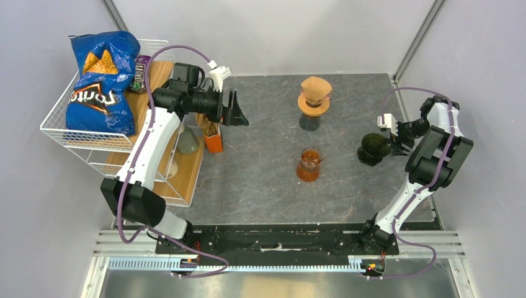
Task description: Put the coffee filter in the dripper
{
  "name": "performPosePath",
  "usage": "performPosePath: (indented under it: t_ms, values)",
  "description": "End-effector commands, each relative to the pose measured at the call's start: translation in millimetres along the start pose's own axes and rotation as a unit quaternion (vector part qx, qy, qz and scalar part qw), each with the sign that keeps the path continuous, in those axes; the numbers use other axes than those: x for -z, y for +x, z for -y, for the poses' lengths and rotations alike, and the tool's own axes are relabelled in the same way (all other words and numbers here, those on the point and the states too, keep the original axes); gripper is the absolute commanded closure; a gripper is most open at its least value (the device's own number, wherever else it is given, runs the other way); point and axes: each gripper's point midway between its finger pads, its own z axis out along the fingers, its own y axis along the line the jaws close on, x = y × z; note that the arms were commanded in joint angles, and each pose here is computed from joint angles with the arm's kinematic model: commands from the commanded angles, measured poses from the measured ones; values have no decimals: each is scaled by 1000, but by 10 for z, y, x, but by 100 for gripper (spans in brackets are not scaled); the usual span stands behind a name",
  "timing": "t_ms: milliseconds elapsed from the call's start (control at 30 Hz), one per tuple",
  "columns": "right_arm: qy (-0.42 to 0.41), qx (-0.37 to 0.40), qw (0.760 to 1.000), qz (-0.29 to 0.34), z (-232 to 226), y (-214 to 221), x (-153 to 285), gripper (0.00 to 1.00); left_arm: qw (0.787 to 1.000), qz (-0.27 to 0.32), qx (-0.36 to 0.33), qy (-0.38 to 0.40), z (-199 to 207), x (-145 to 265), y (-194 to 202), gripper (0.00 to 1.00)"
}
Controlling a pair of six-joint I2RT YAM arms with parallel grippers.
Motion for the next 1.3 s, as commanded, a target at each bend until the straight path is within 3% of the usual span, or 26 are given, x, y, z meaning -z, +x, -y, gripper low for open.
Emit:
performPosePath:
  t_ms: [0, 467, 767, 1033, 1267]
  values:
    - [19, 3, 1000, 17, 116, -64, 78, 28, 1000, 15, -25, 4, 67, 30, -155, 4]
    - [45, 72, 995, 60, 216, -126, 289, 27, 996, 5, -84, 17, 233, -21, -186, 3]
    - [65, 101, 990, 71, 449, -101, 279, 25, 997, -2, -82, 15, 258, -19, -136, 3]
    - [27, 172, 981, 86, 357, -193, 151, 26, 997, 0, -72, 8, 219, -50, -152, 3]
    - [9, 172, 980, 98, 318, -300, 40, 25, 997, 2, -71, 0, 204, -44, -165, 3]
